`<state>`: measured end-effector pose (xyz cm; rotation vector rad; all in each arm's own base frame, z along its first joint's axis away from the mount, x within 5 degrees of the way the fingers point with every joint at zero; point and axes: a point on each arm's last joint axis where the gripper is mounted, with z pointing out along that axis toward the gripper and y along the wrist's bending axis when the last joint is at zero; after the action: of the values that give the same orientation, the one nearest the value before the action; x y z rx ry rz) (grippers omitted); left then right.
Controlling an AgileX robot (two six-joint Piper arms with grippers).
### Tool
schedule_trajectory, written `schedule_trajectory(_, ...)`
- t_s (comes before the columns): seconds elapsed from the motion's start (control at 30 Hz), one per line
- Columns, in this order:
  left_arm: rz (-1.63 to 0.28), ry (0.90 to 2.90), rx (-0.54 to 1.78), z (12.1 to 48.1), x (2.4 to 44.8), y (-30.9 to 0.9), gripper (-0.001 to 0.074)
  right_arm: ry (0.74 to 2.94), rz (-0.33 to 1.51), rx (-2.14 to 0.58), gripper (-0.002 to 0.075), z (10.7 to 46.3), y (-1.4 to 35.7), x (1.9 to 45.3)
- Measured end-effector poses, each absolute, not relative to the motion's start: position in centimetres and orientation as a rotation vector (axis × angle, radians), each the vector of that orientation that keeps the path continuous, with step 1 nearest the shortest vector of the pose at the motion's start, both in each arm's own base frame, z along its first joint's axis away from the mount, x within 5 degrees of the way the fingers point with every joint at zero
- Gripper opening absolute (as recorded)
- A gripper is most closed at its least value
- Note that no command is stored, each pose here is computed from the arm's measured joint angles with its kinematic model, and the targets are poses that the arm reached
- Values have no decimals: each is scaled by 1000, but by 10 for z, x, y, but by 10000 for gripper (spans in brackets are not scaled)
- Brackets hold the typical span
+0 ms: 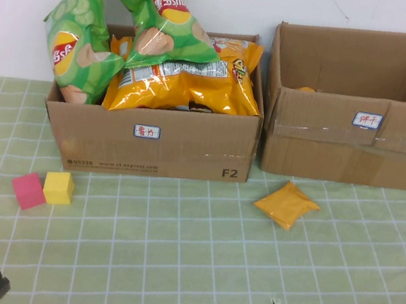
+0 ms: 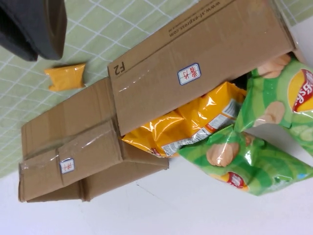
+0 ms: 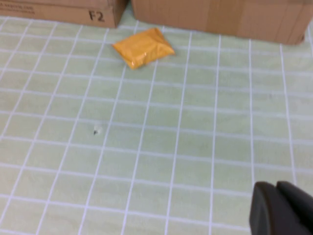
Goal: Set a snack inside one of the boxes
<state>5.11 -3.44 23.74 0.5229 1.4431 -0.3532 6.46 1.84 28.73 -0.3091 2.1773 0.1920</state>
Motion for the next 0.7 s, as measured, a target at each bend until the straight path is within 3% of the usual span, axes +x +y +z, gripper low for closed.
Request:
schedule_trajectory(0.3,-487,1493,477,235,49,-38,-1,2207,212,-276,-1,261,15,59)
schedule_trajectory(0.5,-626,1532,425,235,46,-42,-1,2209,214,-276,-1,259,15,59)
schedule_trajectory(0.7,-634,1554,429,229,45,-43,-1,2206,216,-276,-1,259,15,59)
